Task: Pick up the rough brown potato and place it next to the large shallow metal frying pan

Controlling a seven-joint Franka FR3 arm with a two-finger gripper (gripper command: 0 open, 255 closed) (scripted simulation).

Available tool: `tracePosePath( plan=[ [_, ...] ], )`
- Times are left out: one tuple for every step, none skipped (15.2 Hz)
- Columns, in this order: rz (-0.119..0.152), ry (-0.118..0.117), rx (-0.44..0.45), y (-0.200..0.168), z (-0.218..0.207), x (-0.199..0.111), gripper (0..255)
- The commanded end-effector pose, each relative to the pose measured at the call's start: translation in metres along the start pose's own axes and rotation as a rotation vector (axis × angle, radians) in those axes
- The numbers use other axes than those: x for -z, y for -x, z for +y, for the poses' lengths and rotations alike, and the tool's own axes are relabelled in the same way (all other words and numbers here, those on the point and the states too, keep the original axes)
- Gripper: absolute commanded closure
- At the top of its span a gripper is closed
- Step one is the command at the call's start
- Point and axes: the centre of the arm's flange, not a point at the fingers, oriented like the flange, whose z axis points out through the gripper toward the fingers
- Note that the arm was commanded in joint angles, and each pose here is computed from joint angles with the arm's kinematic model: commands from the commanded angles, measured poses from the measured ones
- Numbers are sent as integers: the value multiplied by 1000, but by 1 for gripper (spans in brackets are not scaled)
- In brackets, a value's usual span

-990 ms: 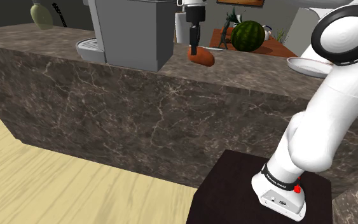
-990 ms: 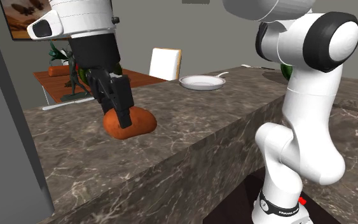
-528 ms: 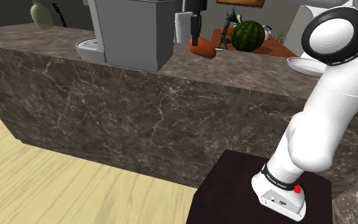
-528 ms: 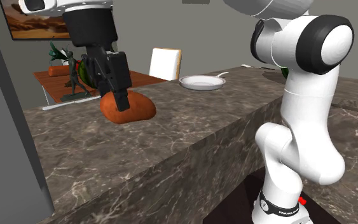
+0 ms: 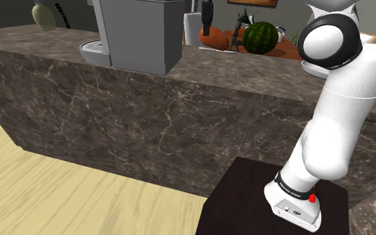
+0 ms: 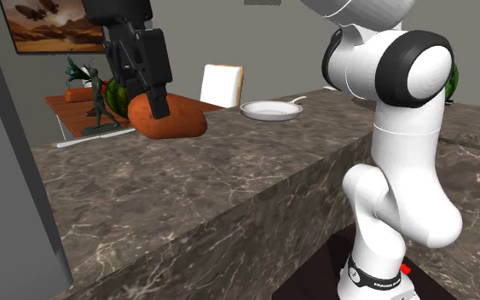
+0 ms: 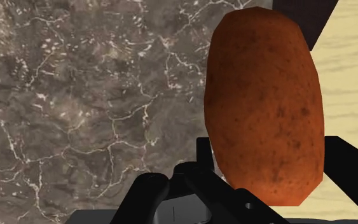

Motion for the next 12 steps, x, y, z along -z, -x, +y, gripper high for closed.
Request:
tracePosePath(
  plan=[
    [-1, 0, 0, 1, -1, 7, 255],
    [-1, 0, 0, 14, 1, 5, 255],
    [-1, 0, 0, 27, 3, 4, 255],
    [-1, 0, 0, 40, 5, 2, 255],
    [-1, 0, 0, 53, 7, 1, 255],
    [-1, 0, 0, 66, 9, 0, 255],
    [-1, 0, 0, 79, 11, -2, 255],
    [-1, 0, 0, 92, 13, -3, 255],
    [-1, 0, 0, 105, 15, -4, 255],
    [-1, 0, 0, 118, 17, -6, 255],
    [-1, 0, 0, 131, 19, -7, 255],
    [-1, 0, 0, 144, 21, -8, 255]
  ],
)
